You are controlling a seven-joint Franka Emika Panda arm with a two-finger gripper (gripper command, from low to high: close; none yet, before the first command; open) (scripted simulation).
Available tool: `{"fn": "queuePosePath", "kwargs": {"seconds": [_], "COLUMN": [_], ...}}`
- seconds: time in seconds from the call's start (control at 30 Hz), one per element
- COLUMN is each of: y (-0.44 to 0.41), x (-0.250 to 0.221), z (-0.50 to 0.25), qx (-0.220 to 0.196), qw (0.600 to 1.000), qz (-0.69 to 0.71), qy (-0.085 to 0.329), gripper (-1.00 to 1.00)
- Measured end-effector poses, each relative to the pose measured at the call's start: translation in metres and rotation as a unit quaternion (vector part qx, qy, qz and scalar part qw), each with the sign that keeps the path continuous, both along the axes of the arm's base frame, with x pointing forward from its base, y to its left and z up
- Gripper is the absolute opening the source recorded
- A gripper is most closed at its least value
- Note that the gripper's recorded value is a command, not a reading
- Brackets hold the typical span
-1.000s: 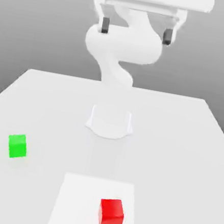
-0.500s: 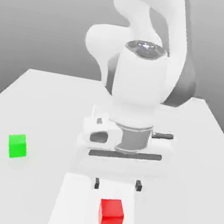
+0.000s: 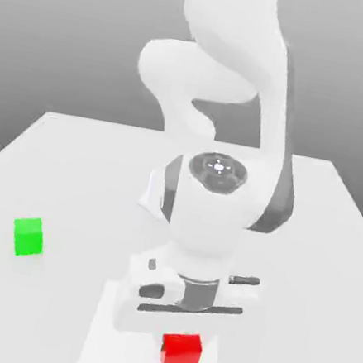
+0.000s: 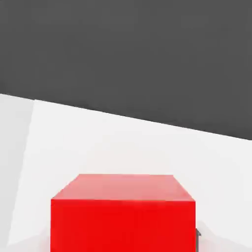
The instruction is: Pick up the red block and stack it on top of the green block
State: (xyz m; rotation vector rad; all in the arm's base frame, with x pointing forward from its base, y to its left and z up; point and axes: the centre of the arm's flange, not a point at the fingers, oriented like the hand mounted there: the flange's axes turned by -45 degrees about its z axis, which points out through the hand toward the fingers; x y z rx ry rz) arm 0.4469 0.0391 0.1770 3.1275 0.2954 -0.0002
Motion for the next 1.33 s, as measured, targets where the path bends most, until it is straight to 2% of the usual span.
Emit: {"fn": "queuePosePath", "kwargs": {"seconds": [0.1, 0.2, 0.33, 0.53, 0.73, 0.77, 1.07, 1.1, 1.33], "y": [-0.011, -0.077, -0.167, -0.251, -0.305, -0.308, -0.31, -0.31, -0.311], "x": [-0.002, -0.014, -0.05, -0.12, -0.202, -0.208, -0.212, -0.213, -0.214], "z": [0.031, 0.044, 0.058, 0.07, 0.07, 0.067, 0.012, 0.006, 0.005], "qx": [-0.003, -0.015, -0.025, -0.024, -0.003, -0.001, 0.002, 0.001, 0.001], "qw": [1.0, 0.991, 0.953, 0.86, 0.725, 0.714, 0.704, 0.703, 0.702], "qz": [-0.019, -0.134, -0.302, -0.509, -0.688, -0.7, -0.71, -0.711, -0.712], "qy": [-0.001, -0.004, -0.007, -0.008, -0.002, -0.002, -0.001, -0.001, -0.001], "gripper": [-1.0, -1.0, -1.0, -1.0, -1.0, -1.0, -1.0, 1.0, 1.0]}}
